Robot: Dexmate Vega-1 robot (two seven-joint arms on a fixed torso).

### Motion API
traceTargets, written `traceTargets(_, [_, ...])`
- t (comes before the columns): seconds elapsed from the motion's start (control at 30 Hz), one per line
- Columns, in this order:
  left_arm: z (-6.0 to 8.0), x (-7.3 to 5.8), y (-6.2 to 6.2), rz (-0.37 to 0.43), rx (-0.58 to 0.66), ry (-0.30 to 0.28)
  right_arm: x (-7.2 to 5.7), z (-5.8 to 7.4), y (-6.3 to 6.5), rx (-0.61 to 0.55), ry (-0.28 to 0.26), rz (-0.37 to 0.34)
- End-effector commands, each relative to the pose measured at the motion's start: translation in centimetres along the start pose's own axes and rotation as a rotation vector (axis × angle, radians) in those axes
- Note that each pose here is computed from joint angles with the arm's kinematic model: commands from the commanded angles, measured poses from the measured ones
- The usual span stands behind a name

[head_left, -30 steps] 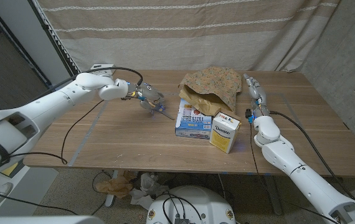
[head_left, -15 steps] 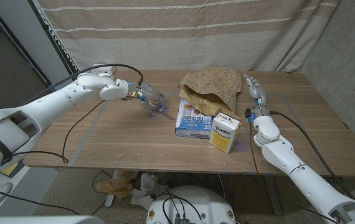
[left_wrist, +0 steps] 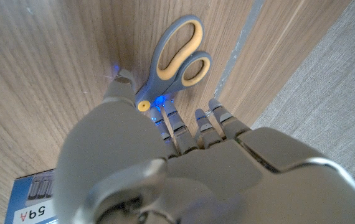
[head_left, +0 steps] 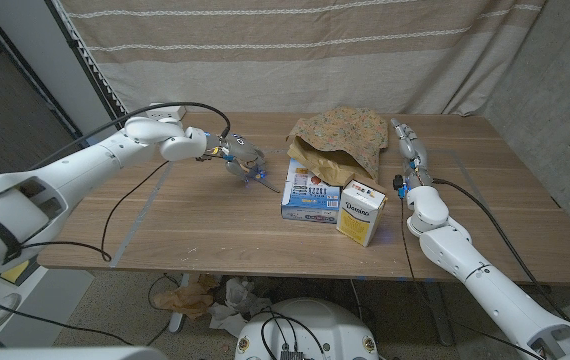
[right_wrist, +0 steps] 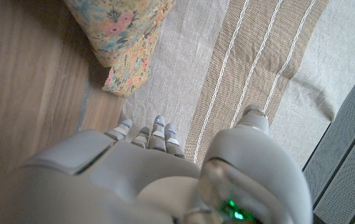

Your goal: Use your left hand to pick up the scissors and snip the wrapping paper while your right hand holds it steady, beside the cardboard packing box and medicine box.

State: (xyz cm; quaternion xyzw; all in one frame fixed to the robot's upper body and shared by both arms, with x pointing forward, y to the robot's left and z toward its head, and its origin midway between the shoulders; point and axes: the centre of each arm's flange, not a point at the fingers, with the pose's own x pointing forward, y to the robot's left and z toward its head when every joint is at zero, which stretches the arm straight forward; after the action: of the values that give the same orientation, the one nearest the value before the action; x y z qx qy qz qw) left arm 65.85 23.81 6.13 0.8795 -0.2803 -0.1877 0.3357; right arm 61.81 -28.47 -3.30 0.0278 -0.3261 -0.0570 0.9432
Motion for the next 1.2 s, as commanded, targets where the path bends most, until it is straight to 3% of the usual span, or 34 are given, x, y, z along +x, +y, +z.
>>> traceTargets(0.03, [0.04,0.25,-0.17,0.003,-0.006,-0.005,-0.02,-0.16,0.04,0.001,0.003,-0.003])
traceTargets(1.2, [0.25,0.91,-0.88,0.0,-0.019,-0.037,-0.3,-0.38,0.17,0.004,-0.001,-0.018])
